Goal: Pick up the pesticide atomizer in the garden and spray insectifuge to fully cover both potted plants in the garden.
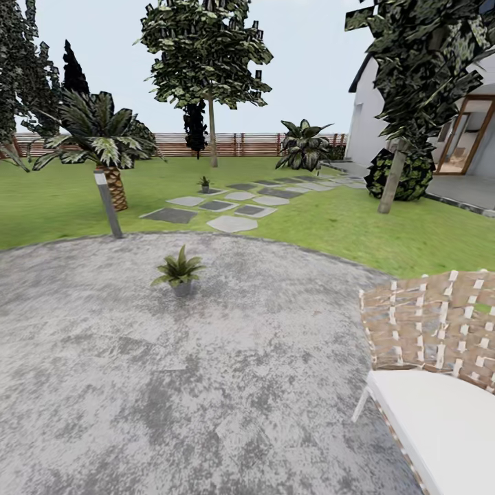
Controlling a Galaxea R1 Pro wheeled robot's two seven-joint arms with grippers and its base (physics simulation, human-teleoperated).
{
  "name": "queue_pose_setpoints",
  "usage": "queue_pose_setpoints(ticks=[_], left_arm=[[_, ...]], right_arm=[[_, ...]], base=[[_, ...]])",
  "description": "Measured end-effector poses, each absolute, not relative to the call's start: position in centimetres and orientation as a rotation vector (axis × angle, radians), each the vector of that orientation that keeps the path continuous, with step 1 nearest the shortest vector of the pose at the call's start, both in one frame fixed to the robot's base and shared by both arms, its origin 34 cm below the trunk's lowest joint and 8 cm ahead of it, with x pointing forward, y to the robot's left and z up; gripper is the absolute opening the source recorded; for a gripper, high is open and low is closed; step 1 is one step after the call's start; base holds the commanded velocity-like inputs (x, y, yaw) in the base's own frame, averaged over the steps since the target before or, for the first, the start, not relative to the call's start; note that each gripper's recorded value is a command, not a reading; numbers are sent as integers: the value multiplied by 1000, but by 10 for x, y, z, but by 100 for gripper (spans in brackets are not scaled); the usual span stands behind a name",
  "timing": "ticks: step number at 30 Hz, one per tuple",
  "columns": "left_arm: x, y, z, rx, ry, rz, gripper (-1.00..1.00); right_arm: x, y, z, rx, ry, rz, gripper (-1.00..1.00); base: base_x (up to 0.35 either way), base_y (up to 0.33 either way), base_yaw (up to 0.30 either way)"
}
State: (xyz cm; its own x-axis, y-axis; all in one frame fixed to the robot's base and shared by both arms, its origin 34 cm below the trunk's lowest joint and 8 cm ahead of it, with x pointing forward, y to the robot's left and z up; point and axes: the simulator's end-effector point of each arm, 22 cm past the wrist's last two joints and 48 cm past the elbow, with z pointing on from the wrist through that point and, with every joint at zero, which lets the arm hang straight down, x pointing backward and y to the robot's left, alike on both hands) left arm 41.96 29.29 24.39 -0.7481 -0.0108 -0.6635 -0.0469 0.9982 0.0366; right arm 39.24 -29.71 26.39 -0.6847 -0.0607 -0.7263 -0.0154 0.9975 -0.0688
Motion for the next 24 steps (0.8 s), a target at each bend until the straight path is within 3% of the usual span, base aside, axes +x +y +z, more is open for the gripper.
queue_pose_setpoints(ticks=[9, 24], left_arm=[[421, 293, 246, -40, 2410, 66, 100], [424, 293, 248, -40, 2402, 65, 100]], right_arm=[[394, -297, 265, -52, 2319, -72, 100], [396, -297, 268, -52, 2310, -72, 100]], base=[[340, 0, 110], [340, 0, 7]])
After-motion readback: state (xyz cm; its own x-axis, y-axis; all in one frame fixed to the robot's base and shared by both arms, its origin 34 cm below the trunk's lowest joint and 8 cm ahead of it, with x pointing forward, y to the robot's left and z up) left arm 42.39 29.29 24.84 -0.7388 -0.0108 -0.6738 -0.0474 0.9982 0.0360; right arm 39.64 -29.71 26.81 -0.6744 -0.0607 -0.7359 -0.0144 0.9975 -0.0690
